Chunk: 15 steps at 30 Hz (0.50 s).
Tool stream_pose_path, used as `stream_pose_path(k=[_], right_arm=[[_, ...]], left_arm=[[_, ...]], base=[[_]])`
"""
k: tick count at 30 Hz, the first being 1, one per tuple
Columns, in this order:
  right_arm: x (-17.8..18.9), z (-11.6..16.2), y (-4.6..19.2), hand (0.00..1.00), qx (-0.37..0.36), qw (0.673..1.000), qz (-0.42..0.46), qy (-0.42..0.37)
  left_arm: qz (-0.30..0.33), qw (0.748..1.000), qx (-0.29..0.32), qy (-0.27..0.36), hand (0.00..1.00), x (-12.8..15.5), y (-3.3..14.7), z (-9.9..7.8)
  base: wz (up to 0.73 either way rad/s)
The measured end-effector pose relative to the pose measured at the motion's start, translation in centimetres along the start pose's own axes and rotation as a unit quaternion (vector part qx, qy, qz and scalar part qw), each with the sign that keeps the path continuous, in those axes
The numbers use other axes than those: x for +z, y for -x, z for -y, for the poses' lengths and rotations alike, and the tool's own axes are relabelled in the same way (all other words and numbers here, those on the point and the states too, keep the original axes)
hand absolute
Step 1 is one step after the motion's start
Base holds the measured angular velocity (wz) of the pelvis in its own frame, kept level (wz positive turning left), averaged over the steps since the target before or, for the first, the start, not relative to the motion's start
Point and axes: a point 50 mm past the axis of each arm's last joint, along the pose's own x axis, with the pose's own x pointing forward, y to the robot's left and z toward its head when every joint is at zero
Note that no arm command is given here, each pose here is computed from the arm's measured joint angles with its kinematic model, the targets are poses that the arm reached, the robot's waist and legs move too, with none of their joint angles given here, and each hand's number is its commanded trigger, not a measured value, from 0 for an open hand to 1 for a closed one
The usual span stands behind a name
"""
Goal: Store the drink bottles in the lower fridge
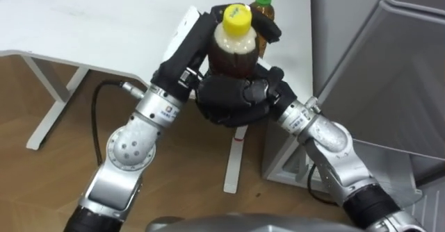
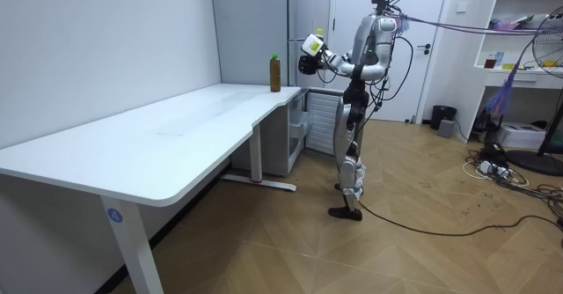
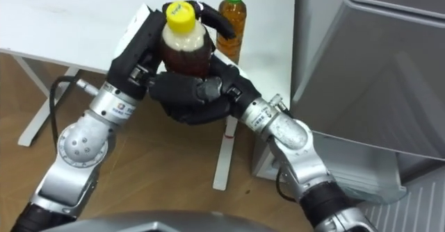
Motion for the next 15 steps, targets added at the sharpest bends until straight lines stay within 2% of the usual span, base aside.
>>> stream_pose_path(k=[15], right_arm=[[1.9,-0.8,-0.7,1.0,0.019,0.996,0.061,0.07]], left_arm=[[0.124,0.986,0.031,-0.103,1.0,1.4,1.8,0.0]], base=[[0.01]])
